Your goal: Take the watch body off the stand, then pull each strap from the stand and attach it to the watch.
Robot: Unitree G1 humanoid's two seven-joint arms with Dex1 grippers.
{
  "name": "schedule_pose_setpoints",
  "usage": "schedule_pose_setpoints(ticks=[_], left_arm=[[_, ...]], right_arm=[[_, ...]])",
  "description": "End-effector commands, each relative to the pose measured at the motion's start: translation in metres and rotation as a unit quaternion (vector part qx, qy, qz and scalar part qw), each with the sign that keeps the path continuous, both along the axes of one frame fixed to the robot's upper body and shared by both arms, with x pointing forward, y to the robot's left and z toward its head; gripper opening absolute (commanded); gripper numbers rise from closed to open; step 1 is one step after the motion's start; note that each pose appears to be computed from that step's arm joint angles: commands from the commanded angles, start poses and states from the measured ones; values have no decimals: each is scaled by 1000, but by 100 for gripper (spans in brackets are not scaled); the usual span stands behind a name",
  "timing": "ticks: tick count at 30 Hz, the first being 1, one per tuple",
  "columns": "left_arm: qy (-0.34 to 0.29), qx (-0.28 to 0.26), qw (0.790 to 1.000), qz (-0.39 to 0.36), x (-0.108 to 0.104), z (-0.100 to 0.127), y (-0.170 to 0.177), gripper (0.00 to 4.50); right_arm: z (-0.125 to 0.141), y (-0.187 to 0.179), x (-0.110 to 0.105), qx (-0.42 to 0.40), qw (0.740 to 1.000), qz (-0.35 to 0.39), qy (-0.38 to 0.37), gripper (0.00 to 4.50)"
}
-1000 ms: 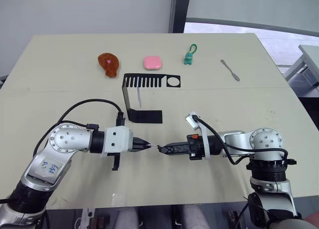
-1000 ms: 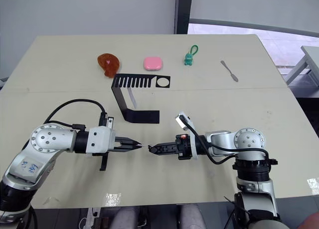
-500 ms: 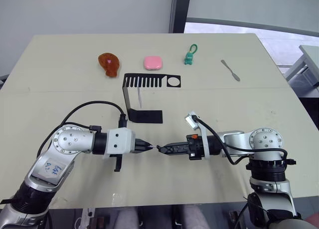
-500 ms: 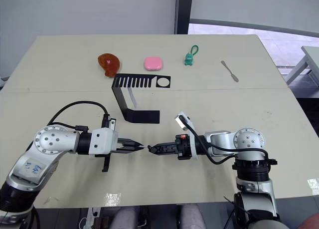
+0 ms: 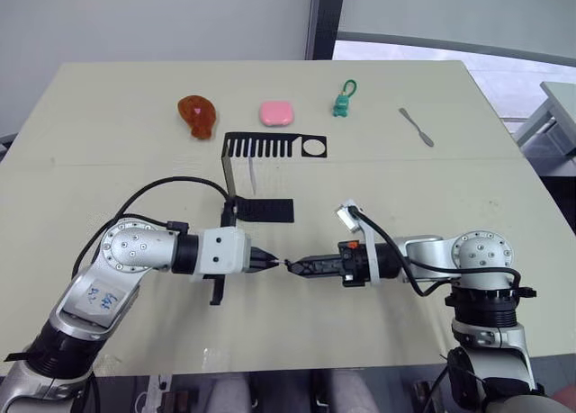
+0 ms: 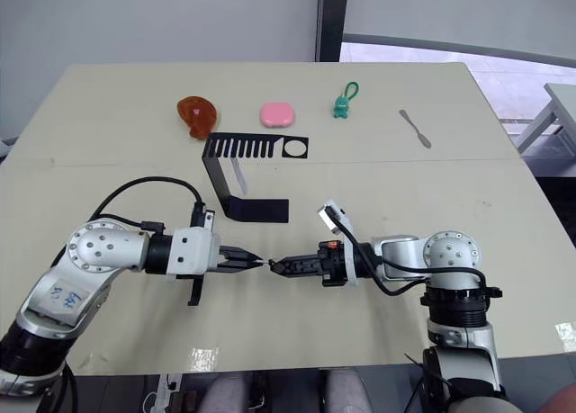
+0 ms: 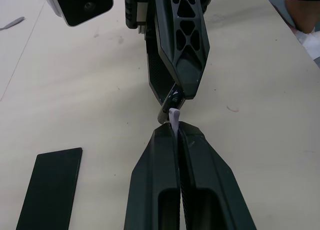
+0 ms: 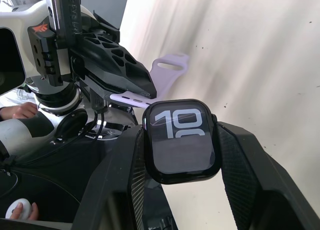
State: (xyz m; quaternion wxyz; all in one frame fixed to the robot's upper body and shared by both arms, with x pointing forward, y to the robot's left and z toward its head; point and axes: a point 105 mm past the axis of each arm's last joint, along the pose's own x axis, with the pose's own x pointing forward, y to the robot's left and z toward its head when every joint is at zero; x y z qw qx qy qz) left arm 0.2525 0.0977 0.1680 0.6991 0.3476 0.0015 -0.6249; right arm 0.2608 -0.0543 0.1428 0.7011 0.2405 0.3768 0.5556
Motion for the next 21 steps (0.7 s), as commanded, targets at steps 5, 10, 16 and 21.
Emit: schedule_pose_setpoints(ticks=[5,10,16,21], left_arm=[[-25,-4,999,-30,-10,15,-11,0],[-25,2,999,-35,-11,16,-15,0],[-21,24,999,-40,-12,11,-15,0],[-23,29,998,-43,-12,9,-19,0]], right_arm=[[5,7,-8,8,1000,22,-12,160],[4,8,-9,8,1000,23,-11,160],[4,8,-9,8,1000,25,-11,160],[4,8,-10,7,1000,28,-10,160]])
